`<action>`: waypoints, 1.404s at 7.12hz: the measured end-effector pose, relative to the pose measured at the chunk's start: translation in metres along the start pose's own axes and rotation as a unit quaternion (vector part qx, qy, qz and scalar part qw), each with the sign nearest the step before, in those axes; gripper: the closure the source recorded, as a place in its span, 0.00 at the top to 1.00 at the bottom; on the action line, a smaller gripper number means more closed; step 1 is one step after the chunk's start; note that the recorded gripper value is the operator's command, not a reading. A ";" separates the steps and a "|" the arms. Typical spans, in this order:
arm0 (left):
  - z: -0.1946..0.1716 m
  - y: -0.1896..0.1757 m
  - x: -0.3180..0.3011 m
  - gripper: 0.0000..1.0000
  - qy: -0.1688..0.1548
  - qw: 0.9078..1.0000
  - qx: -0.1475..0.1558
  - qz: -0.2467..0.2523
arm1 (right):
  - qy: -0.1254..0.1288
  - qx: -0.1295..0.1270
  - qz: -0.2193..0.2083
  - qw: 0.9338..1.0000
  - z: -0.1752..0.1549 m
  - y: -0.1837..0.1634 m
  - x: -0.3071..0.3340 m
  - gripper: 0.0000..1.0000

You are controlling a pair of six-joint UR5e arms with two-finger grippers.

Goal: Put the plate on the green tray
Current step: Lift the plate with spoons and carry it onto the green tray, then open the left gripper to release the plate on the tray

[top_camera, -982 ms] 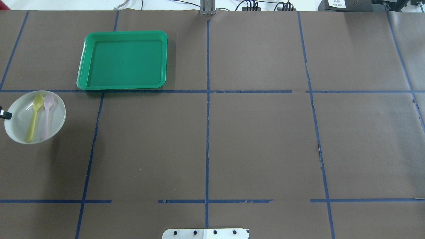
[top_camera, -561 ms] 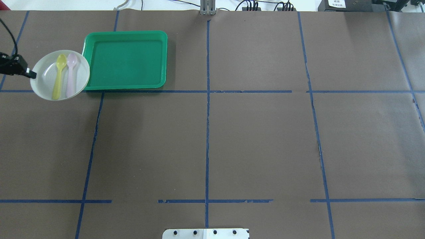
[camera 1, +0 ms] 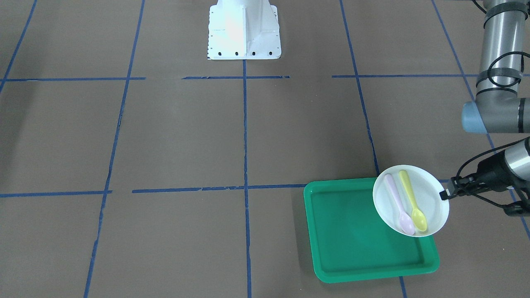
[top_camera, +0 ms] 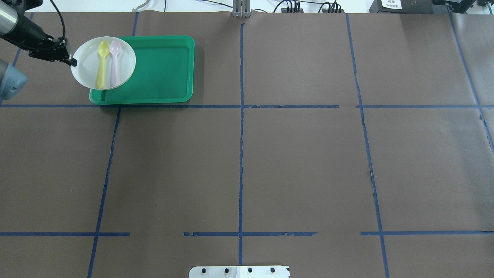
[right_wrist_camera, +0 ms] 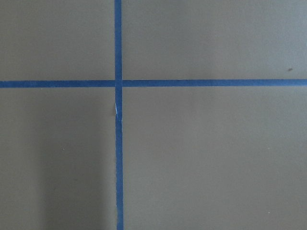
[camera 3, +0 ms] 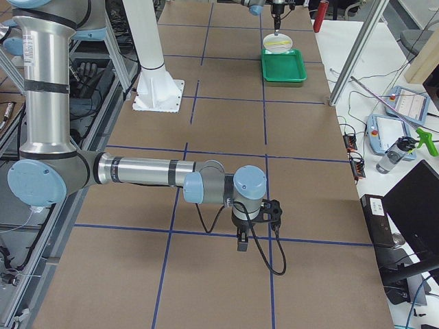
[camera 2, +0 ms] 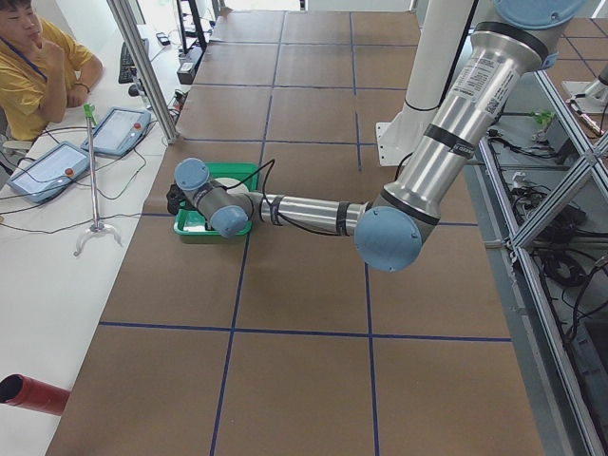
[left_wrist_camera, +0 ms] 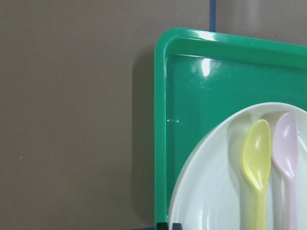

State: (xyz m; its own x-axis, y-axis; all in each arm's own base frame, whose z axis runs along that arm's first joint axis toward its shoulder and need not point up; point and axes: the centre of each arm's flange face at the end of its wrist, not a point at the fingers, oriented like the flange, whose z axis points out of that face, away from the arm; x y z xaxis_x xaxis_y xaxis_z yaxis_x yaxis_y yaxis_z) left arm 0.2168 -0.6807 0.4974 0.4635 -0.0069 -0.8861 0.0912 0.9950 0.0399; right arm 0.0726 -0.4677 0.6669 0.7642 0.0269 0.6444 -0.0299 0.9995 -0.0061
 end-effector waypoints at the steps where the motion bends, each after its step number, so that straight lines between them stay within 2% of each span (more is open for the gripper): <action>1: 0.022 0.000 0.010 0.00 -0.005 1.000 0.006 0.002 | 0.000 0.000 0.000 1.000 0.000 0.000 0.000 1.00; 3: 0.058 -0.004 0.039 0.00 -0.007 1.000 0.012 -0.006 | 0.000 0.000 0.000 1.000 0.000 0.000 0.000 1.00; 6: 0.079 -0.021 0.055 0.00 -0.013 1.000 0.009 -0.020 | 0.000 0.000 0.000 1.000 0.000 0.000 0.000 1.00; 7: 0.087 -0.019 0.061 0.10 -0.014 1.000 0.004 -0.018 | 0.000 0.000 0.000 1.000 0.000 0.000 0.000 1.00; 8: 0.095 -0.016 0.065 0.83 -0.014 1.000 -0.001 -0.015 | 0.000 0.000 0.000 1.000 0.000 0.000 0.000 1.00; 9: 0.100 -0.012 0.068 1.00 -0.014 1.000 -0.004 -0.013 | 0.000 0.000 0.000 1.000 0.000 0.000 0.000 1.00; 10: 0.099 -0.011 0.069 1.00 -0.014 1.000 -0.003 -0.018 | 0.000 0.000 0.000 1.000 0.000 0.000 0.000 1.00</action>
State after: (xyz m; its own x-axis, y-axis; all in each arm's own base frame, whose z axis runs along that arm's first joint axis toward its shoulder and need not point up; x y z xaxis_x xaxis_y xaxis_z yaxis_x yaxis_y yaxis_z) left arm 0.3349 -0.7023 0.4815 0.4846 -0.0453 -0.8736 0.1038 0.9946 0.0060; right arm 0.0726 -0.4674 0.6672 0.7647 0.0273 0.6438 -0.0300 0.9995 -0.0067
